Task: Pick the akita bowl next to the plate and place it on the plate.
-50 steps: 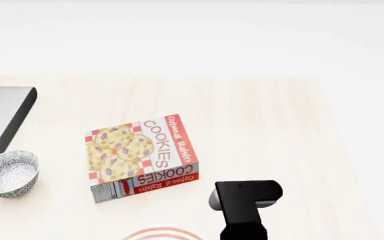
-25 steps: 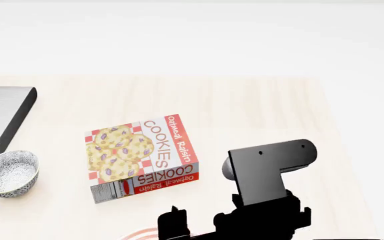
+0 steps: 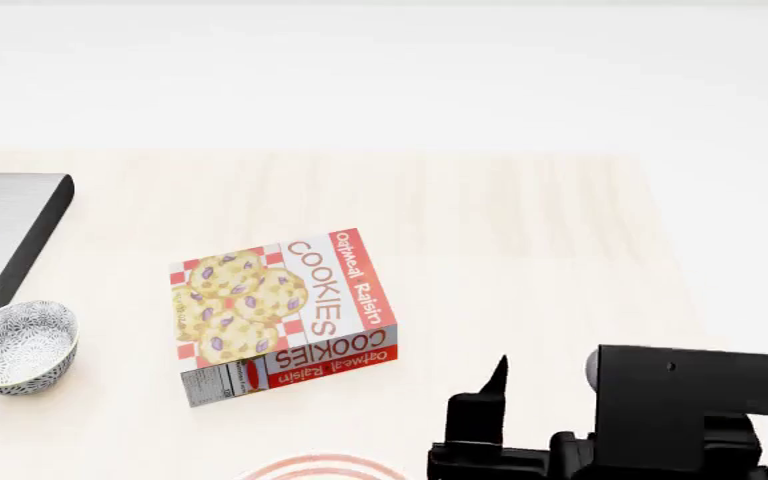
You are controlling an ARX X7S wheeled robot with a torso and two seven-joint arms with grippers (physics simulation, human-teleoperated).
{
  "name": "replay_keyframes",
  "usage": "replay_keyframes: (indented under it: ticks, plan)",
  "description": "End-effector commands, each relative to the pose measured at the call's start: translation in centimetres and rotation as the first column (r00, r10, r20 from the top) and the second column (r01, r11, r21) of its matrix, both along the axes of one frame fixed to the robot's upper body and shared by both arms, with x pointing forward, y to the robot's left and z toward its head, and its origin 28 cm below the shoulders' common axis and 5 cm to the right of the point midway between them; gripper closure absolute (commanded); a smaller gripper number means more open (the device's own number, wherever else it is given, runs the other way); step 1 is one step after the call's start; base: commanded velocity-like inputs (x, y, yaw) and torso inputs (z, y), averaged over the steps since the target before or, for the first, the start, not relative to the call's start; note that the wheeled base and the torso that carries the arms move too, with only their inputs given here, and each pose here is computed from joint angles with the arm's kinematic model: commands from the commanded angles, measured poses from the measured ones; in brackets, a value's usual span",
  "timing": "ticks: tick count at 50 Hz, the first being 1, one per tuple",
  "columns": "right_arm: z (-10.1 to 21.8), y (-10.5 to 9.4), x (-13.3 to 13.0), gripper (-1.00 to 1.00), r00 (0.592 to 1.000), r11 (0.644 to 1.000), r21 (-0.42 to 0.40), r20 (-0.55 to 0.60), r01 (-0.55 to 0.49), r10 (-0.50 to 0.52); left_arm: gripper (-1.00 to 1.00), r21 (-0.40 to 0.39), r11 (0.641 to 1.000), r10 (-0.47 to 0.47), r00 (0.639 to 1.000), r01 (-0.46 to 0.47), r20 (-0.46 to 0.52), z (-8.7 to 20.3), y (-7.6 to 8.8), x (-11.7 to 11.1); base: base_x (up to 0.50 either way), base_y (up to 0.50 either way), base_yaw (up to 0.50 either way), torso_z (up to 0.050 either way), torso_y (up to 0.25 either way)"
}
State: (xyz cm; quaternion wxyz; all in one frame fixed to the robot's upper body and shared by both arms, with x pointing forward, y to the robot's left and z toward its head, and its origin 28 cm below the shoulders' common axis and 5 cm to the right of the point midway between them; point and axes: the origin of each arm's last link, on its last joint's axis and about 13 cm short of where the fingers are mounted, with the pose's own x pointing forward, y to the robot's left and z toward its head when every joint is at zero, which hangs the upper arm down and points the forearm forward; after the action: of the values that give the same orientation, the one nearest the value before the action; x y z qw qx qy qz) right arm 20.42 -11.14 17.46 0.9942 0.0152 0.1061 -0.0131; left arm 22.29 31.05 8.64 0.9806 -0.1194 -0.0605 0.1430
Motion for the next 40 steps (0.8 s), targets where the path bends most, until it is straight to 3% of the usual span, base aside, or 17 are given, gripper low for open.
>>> replay_keyframes:
  ticks: [1, 17, 20, 32, 40]
  plan:
    - [-2.5, -0.8, -0.8, -1.00, 0.982, 0.987, -0.051, 0.126, 0.151, -0.143, -1.00, 0.001, 1.000, 0.001, 1.000, -0.001, 0.000, -0.1, 0.0, 0.0, 0.00, 0.00, 0.00, 0.000, 0.000]
    - [-5.1, -1.8, -1.4, -1.00, 0.930, 0.948, -0.105, 0.253, 0.300, -0.267, -1.00, 0.002, 1.000, 0.001, 1.000, -0.001, 0.000, 0.1, -0.1, 0.0, 0.00, 0.00, 0.00, 0.000, 0.000]
    - [-5.3, -2.3, -1.8, -1.00, 0.906, 0.924, -0.149, 0.300, 0.352, -0.297, -1.00, 0.003, 1.000, 0.000, 1.000, 0.000, 0.001, 0.1, -0.1, 0.0, 0.00, 0.00, 0.00, 0.000, 0.000]
    - [-5.1, -3.3, -2.6, -1.00, 0.865, 0.891, -0.165, 0.366, 0.424, -0.344, -1.00, 0.004, 1.000, -0.002, 1.000, 0.002, 0.002, -0.1, -0.3, 0.0, 0.00, 0.00, 0.00, 0.000, 0.000]
    - [-5.0, -3.3, -2.8, -1.00, 0.861, 0.890, -0.166, 0.379, 0.424, -0.339, -1.00, 0.005, 1.000, -0.001, 1.000, 0.001, 0.001, 0.0, -0.6, 0.1, 0.00, 0.00, 0.00, 0.000, 0.000]
